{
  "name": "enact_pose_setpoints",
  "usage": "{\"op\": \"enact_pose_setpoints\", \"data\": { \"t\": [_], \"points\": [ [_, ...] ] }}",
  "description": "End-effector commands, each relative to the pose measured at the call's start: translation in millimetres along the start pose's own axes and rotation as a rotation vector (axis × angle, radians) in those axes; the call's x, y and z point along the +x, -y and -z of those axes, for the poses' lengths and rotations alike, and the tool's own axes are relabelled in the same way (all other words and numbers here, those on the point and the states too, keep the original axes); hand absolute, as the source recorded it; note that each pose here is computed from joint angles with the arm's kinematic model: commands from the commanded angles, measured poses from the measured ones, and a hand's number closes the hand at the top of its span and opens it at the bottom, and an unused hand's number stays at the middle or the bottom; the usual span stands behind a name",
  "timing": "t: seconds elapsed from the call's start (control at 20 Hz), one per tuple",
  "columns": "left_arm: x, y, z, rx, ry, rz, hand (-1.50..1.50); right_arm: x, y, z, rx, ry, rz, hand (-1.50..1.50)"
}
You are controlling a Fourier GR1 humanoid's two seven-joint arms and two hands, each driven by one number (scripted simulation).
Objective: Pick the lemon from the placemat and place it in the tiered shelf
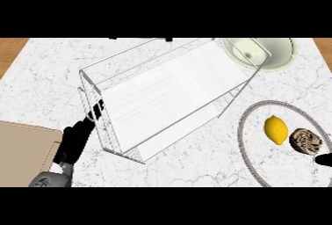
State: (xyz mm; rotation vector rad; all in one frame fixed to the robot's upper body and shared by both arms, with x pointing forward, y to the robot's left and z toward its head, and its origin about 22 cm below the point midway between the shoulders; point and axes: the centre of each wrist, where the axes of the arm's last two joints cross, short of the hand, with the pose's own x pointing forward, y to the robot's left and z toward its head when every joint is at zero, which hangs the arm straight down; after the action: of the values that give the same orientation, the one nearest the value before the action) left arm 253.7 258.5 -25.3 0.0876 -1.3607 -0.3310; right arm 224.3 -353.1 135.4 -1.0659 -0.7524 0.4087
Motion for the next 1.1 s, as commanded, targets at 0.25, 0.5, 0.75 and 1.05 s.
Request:
{"op": "enact_pose_setpoints", "data": {
  "t": [0.25, 0.5, 0.75, 1.05],
  "points": [
    [-2, 0, -2, -0.017, -0.048, -0.005, 0.00, 79, -33, -2, 0.015, -0.128, -0.225, -1.50],
    [-7, 17, -2, -0.014, -0.024, -0.002, 0.00, 105, -73, 8, 0.119, -0.193, -0.224, -1.50],
    [5, -2, 0, -0.005, -0.032, -0.015, 0.00, 128, -87, 14, 0.141, -0.268, -0.257, -1.50],
    [-10, 14, -9, 0.024, -0.043, -0.023, 0.00, 145, -99, 15, 0.107, -0.290, -0.293, -1.50]
  ]
}}
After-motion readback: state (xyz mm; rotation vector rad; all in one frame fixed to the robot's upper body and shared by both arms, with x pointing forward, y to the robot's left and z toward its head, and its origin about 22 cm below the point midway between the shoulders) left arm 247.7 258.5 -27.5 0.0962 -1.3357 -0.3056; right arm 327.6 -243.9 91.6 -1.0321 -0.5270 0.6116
